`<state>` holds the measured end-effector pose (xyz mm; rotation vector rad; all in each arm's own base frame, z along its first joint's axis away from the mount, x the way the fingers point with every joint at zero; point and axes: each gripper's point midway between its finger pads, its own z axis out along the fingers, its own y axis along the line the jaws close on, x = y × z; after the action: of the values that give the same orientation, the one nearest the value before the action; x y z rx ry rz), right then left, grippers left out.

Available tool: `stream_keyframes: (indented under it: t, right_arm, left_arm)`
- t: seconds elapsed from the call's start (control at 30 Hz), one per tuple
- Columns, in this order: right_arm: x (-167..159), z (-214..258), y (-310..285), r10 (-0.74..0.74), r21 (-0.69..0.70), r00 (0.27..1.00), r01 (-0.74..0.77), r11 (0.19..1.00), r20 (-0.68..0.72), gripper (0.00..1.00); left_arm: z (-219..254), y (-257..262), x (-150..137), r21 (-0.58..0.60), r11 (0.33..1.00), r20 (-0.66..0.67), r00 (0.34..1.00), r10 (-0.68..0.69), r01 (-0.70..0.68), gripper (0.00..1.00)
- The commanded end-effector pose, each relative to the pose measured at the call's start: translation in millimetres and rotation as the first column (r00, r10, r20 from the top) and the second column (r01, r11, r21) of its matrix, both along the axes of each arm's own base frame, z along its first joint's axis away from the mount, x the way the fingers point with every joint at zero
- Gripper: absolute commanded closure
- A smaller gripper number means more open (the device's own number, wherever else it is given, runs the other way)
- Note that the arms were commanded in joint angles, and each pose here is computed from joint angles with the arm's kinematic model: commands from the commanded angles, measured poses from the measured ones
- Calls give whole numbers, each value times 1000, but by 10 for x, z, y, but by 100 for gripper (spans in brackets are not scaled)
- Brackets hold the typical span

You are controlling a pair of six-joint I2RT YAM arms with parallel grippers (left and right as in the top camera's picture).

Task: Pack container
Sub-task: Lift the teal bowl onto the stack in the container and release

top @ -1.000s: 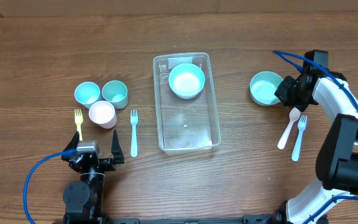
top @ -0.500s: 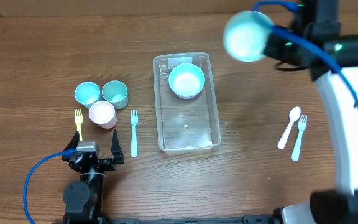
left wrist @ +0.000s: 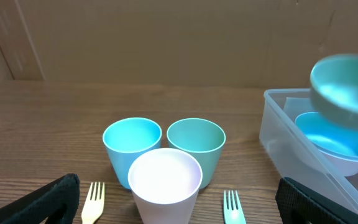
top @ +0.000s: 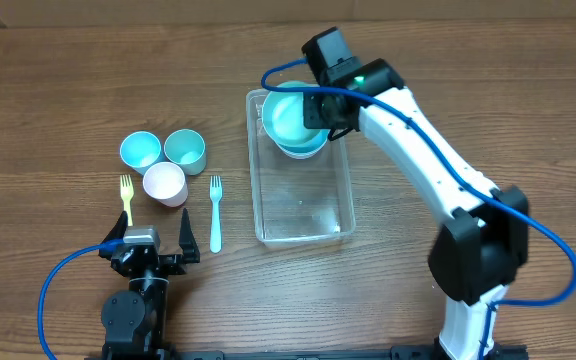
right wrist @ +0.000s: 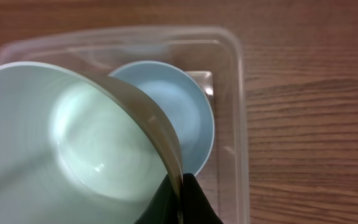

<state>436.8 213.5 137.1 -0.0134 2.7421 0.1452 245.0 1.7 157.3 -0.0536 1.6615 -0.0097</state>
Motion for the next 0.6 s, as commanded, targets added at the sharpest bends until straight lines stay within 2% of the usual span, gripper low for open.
stream_keyframes:
  t: [0.0, 0.07, 0.13, 0.2, 0.3, 0.4, 0.5, 0.57]
  right_arm:
    - [50, -190, -15, -17, -20, 1000, 16, 1000, -23, 96]
    - [49, -230, -14, -16, -24, 999, 16, 1000, -30, 93]
    - [57, -221, -10, -15, -22, 1000, 15, 1000, -27, 59]
    - [47, -201, -17, -15, -24, 1000, 14, 1000, -27, 44]
    - [60, 89, -156, -41, -59, 999, 42, 997, 18, 42]
    - [-6, 826, -512, -135, -67, 983, 144, 987, 129, 38]
    - [-254, 1533, -1147, -265, 1, 940, 271, 963, 214, 34]
    - [-438, 1783, -1574, -348, 23, 907, 353, 935, 235, 26]
  left_arm:
    - [2, -6, 0, 18, 1000, 6, 1000, -7, 7, 0]
    - [1, -6, 0, 18, 1000, 6, 1000, -7, 7, 0]
    - [1, -6, 0, 18, 1000, 6, 1000, -7, 7, 0]
    - [1, -6, 0, 18, 1000, 6, 1000, -7, 7, 0]
    - [1, -6, 0, 18, 1000, 6, 1000, -7, 7, 0]
    - [0, -6, 0, 18, 1000, 6, 1000, -7, 7, 0]
    - [1, -6, 0, 18, 1000, 6, 1000, -7, 7, 0]
    - [1, -6, 0, 18, 1000, 6, 1000, -7, 7, 0]
